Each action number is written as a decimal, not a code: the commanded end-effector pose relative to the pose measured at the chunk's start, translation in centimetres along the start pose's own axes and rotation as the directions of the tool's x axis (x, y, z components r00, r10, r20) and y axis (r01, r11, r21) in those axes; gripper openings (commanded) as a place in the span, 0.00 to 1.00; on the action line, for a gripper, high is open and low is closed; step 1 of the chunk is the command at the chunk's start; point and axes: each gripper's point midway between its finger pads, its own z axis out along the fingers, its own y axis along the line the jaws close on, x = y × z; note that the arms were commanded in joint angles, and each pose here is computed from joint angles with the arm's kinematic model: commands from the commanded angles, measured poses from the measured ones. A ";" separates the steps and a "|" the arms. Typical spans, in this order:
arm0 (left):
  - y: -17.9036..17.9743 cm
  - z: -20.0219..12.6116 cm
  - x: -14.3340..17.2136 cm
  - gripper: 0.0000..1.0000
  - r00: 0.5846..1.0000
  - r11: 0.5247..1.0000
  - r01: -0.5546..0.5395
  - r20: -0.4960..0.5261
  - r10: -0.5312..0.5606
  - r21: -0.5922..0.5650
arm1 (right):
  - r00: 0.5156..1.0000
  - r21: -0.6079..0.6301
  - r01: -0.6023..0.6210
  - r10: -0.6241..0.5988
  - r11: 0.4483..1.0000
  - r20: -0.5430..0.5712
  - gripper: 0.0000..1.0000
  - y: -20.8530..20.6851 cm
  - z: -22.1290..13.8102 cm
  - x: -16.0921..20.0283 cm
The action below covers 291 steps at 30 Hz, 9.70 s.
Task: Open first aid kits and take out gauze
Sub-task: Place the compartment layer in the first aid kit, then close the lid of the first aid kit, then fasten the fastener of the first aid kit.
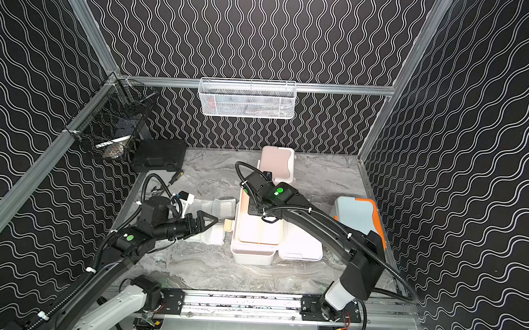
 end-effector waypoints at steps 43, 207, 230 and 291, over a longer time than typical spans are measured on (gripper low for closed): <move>0.4 -0.4 0.0 0.99 0.999 1.000 -0.012 0.038 0.012 -0.005 | 0.977 0.125 0.079 -0.052 0.989 -0.205 0.00 -0.4 3.0 4.0; -5.9 1.3 1.8 0.99 0.973 0.970 -0.204 -0.081 0.216 0.132 | 0.982 -0.623 -0.154 0.052 0.766 -0.179 1.00 -0.9 -10.5 1.9; -3.8 3.2 2.6 0.99 0.973 0.982 -0.170 -0.146 0.180 0.082 | 0.974 -0.283 -0.062 -0.003 0.957 -0.225 0.97 -7.6 -4.9 6.6; -4.1 7.8 3.0 0.99 0.986 0.952 0.083 -0.160 -0.037 0.293 | 0.908 -0.343 0.101 -0.227 0.934 -0.351 0.22 -2.4 1.4 9.7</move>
